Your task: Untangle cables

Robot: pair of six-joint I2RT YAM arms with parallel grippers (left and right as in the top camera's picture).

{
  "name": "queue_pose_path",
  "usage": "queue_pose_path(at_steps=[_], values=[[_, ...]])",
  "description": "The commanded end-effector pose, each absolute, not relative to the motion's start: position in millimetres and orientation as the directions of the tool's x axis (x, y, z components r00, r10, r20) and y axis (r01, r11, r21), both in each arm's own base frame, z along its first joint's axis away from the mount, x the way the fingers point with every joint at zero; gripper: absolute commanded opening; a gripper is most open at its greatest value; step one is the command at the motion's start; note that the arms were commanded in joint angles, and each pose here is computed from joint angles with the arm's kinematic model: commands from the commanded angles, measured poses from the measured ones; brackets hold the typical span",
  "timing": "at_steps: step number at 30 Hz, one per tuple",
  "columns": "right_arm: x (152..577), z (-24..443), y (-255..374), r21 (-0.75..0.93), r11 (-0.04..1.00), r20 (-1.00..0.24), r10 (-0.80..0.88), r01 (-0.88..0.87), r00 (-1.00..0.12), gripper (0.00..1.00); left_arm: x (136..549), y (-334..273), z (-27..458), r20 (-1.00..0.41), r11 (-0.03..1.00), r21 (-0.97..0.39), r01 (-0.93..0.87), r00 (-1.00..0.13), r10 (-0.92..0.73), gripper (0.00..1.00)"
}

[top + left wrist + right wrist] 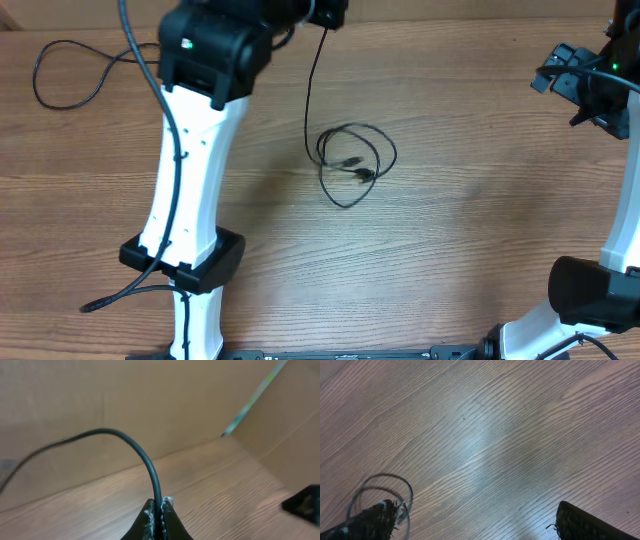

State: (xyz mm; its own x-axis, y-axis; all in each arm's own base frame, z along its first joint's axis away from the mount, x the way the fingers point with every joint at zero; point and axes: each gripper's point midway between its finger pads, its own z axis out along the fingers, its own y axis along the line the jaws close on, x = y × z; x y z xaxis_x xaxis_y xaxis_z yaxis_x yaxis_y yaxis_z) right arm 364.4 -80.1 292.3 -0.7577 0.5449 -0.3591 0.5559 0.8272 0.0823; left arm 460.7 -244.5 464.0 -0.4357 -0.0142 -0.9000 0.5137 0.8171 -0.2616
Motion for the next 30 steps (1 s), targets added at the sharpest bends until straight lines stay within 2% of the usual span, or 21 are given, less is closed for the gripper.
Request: queue_pose_path(at_steps=[1,4,9,13,16,18,22,30], values=[[363,294,-82,0.079,0.826,-0.369,0.545,0.558,-0.753,1.0,431,-248,514,-0.898,0.716,-0.385,0.583,-0.416,-0.144,0.04],[363,294,-82,0.079,0.826,-0.369,0.545,0.559,-0.753,1.0,420,-245,551,-0.891,0.67,-0.443,0.596,-0.375,-0.255,0.04],[363,294,-82,0.079,0.825,-0.369,0.545,0.559,-0.753,1.0,389,-240,619,-0.837,0.526,-0.534,0.662,-0.324,-0.441,0.04],[363,294,-82,0.079,0.826,-0.369,0.545,0.558,-0.753,1.0,361,-228,672,-0.812,0.452,-0.502,0.737,-0.222,-0.54,0.04],[363,294,-82,0.079,0.826,-0.369,0.545,0.559,-0.753,1.0,348,-221,690,-0.801,0.431,-0.481,0.764,-0.182,-0.571,0.04],[363,294,-82,0.079,0.826,-0.369,0.545,0.559,-0.753,1.0,349,-219,687,-0.801,0.441,-0.489,0.753,-0.188,-0.568,0.04],[363,294,-82,0.079,0.826,-0.369,0.545,0.558,-0.753,1.0,369,-210,654,-0.799,0.506,-0.562,0.654,-0.27,-0.537,0.04],[363,294,-82,0.079,0.826,-0.369,0.545,0.558,-0.753,1.0,409,-149,564,-0.743,0.721,-0.654,0.23,-0.375,-0.555,0.04]])
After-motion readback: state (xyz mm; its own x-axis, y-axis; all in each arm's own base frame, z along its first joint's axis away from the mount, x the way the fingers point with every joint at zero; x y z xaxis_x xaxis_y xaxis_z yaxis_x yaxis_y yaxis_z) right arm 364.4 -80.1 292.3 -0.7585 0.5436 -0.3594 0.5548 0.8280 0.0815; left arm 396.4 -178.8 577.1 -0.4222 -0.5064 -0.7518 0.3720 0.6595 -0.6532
